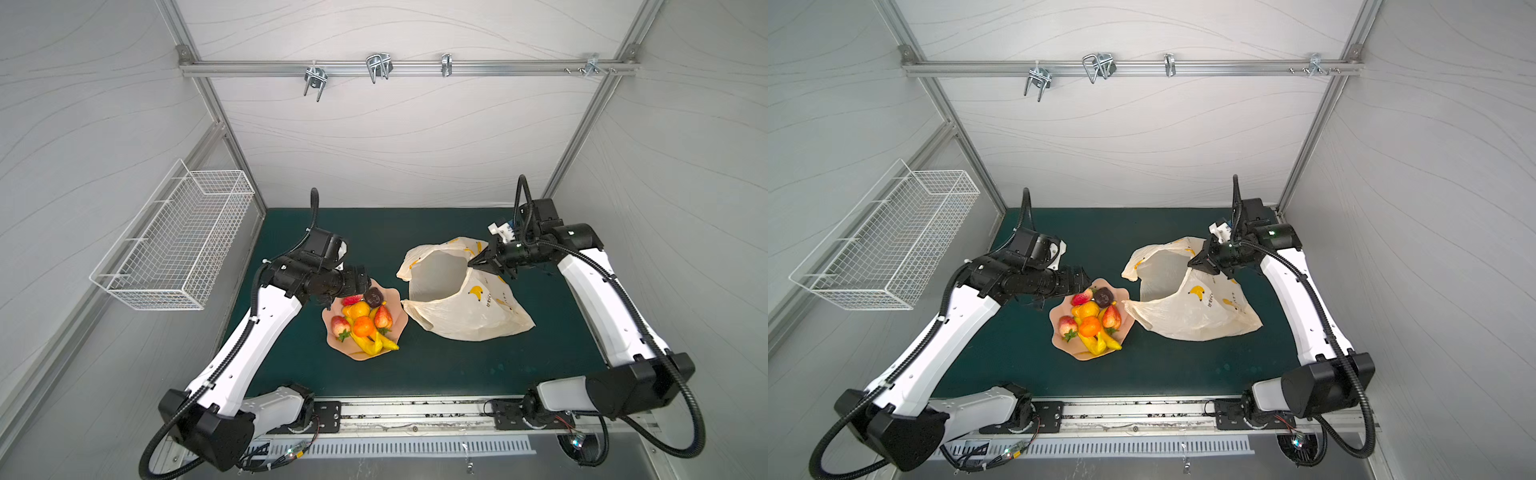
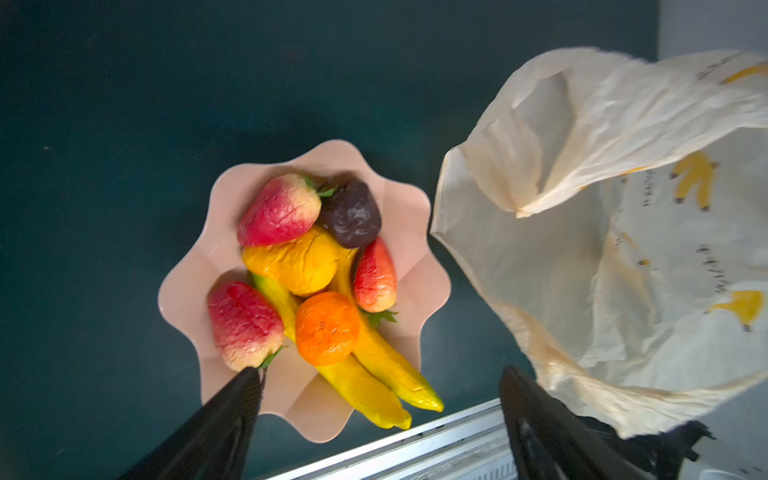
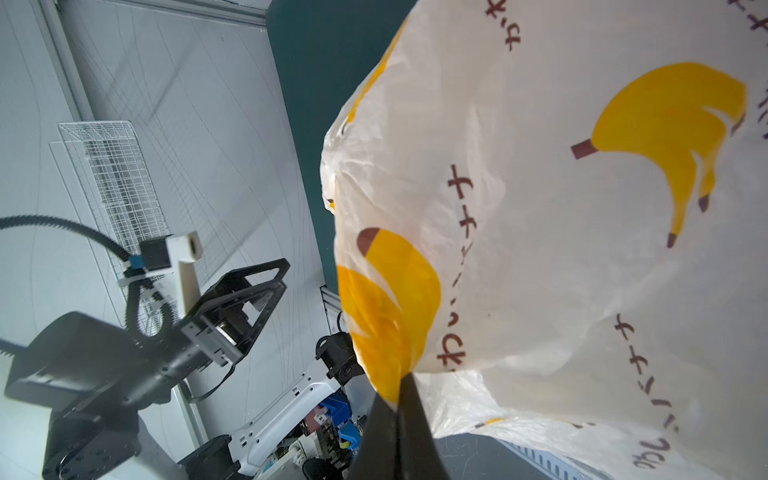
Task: Place the fruits into the plastic bag
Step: 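Lower the left gripper into the bowl and grasp the orange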
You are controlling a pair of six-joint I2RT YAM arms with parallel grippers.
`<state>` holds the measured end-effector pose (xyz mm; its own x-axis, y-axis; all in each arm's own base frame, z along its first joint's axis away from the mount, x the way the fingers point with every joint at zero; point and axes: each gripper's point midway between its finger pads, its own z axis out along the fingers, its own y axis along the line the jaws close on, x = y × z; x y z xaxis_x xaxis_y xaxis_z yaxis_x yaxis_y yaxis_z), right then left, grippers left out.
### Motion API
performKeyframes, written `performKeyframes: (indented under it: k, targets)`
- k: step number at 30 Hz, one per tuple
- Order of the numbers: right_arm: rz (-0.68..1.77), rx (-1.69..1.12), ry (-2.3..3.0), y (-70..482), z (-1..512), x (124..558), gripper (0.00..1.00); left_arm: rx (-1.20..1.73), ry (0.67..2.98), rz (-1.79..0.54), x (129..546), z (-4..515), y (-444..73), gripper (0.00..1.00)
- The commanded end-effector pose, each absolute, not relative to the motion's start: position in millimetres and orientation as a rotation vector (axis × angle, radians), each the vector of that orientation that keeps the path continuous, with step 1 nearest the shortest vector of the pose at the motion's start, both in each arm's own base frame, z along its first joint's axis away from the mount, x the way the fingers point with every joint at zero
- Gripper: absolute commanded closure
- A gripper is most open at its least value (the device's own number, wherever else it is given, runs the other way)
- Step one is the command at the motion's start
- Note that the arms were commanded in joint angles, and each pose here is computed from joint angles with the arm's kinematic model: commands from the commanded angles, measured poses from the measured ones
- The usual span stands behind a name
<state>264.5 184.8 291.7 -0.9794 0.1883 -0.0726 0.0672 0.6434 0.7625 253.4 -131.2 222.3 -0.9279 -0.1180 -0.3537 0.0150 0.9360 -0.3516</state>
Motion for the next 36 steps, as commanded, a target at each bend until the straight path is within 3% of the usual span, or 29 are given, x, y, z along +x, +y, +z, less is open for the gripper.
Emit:
performKeyframes:
  k: [1,7,18,36]
  targets:
    - [1.275,0.182,2.726,185.1,296.4,249.0,1.00,0.099,2.793,-0.441,245.3,213.8,-128.7,0.11]
    - [1.272,0.185,2.730,184.4,294.2,247.4,1.00,0.222,2.928,-0.547,218.1,190.7,-140.3,0.15]
    - [1.270,0.189,2.736,184.7,288.2,249.4,1.00,0.253,3.086,-0.430,195.8,141.5,-147.4,0.17]
    - [1.287,0.188,2.738,186.6,282.7,250.6,1.00,0.099,3.137,-0.282,220.7,93.8,-149.1,0.23]
